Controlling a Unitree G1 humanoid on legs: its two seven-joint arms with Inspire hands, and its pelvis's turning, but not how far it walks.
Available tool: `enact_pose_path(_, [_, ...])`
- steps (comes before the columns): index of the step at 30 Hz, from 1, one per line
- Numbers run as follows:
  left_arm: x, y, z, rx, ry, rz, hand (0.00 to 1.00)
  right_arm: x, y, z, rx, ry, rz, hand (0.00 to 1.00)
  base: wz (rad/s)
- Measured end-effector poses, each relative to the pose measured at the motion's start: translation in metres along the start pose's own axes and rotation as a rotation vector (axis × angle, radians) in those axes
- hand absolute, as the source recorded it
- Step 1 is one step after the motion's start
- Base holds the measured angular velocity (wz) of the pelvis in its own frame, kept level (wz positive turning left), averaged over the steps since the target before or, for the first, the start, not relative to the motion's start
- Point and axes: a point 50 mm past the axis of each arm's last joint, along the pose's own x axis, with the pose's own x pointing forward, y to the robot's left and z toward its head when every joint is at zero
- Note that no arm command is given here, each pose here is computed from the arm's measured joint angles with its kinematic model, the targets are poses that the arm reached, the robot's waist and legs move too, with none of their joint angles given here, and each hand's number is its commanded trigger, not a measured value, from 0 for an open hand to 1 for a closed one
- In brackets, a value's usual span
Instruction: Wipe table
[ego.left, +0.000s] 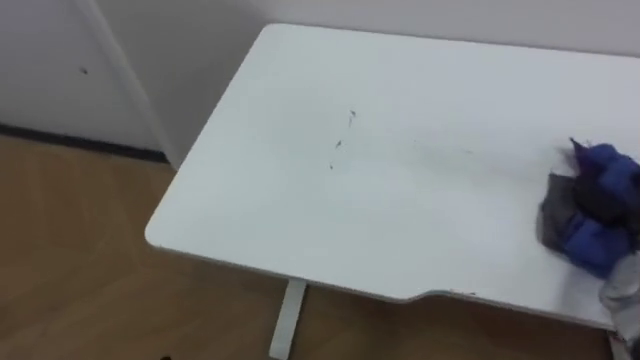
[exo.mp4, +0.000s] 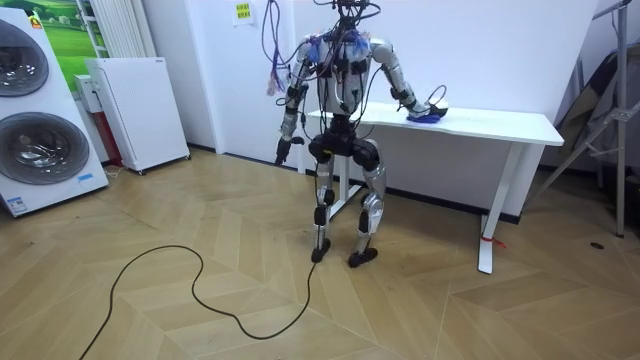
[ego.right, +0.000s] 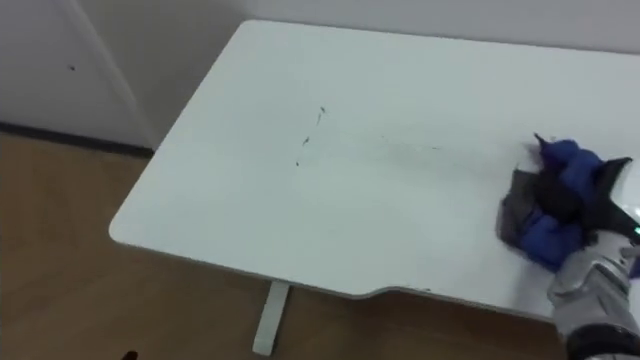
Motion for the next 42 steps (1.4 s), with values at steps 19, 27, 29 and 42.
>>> enact_pose_path(19, [-0.009,0.029,-0.031,0.046,0.024,0.112,0.0,-0.025,-0.02,-0.096,-0.121,0.128,0.002,1.0,0.44])
enact_pose_path(27, [-0.008,0.018,-0.026,0.045,0.018,0.088,0.0,-0.008,-0.025,-0.069,-0.142,0.101,0.013,1.0,-0.38])
enact_pose_path(29, [-0.008,0.006,-0.028,0.038,0.025,0.054,0.0,0.006,-0.022,-0.019,-0.127,-0.055,0.006,1.0,-1.22])
enact_pose_path(42, [-0.01,0.004,-0.028,-0.02,0.04,0.044,0.0,-0.023,0.016,0.001,-0.032,-0.158,0.035,1.0,0.18])
